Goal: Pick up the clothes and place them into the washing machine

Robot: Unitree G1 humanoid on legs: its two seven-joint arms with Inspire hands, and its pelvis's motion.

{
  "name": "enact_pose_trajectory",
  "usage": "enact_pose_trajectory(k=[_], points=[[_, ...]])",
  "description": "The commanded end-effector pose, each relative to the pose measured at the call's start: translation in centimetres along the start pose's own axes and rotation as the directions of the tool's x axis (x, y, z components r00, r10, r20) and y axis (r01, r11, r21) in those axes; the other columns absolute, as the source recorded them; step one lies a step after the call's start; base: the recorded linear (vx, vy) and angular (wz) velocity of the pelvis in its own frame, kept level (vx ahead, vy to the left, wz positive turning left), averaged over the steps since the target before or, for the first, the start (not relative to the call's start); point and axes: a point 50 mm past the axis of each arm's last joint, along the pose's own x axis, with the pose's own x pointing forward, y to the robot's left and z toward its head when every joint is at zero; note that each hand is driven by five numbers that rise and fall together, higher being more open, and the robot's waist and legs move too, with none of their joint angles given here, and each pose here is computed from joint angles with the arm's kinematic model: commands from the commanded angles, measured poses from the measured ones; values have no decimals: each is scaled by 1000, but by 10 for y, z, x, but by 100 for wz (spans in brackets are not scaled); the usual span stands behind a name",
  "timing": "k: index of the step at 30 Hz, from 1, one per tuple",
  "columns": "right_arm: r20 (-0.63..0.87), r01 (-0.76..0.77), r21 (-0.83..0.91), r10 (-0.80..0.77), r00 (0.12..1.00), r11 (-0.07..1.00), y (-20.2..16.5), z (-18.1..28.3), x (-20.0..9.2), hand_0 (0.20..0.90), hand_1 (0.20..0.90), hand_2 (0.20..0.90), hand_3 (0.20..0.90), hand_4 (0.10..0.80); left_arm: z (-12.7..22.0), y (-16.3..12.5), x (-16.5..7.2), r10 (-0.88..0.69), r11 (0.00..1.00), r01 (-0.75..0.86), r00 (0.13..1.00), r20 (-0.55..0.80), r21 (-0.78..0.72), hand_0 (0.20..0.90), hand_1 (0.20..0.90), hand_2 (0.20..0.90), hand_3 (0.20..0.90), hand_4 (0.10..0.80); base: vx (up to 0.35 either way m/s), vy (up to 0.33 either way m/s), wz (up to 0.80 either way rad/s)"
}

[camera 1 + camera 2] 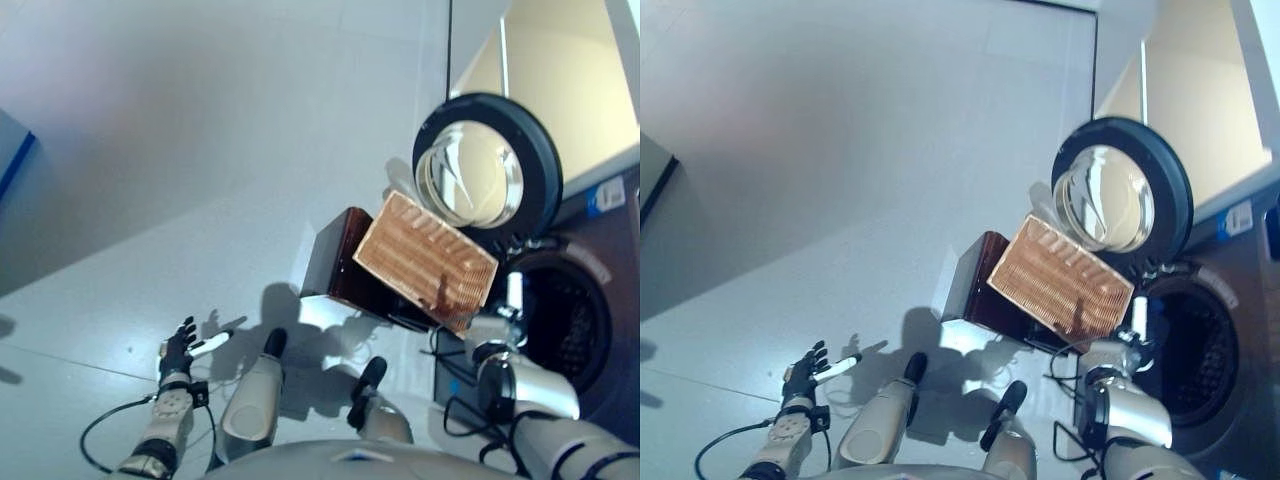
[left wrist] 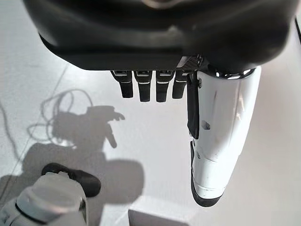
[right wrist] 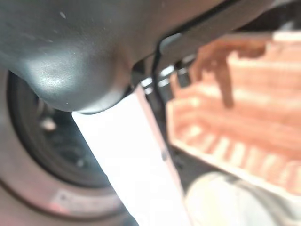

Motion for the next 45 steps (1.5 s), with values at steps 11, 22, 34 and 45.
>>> enact_pose_trajectory(k=[11,22,34,45], points=[[-64,62,-212,-77,995,975,-112,-22,-9,900,900,900,900,800,-18,29,-5,86,996,-86,995,-48,1,900,900,900,900,800,45,52,4],[-150,113,-554,-232,961,825,-189,-19,-25,900,900,900,900,800,-62,15,-23,-8,998,23,967,-254,59,900,900,900,900,800,68,59,-3],[-354,-376,-903,-135,925,-209,-193,-31,-31,900,900,900,900,800,-85,-13,-39,-175,966,234,907,-383,113,900,900,900,900,800,0,-40,-8],[-300,-331,-914,-159,941,-234,-195,-12,-24,900,900,900,900,800,-96,-32,-51,-248,939,324,868,-430,114,900,900,900,900,800,1,-39,3]])
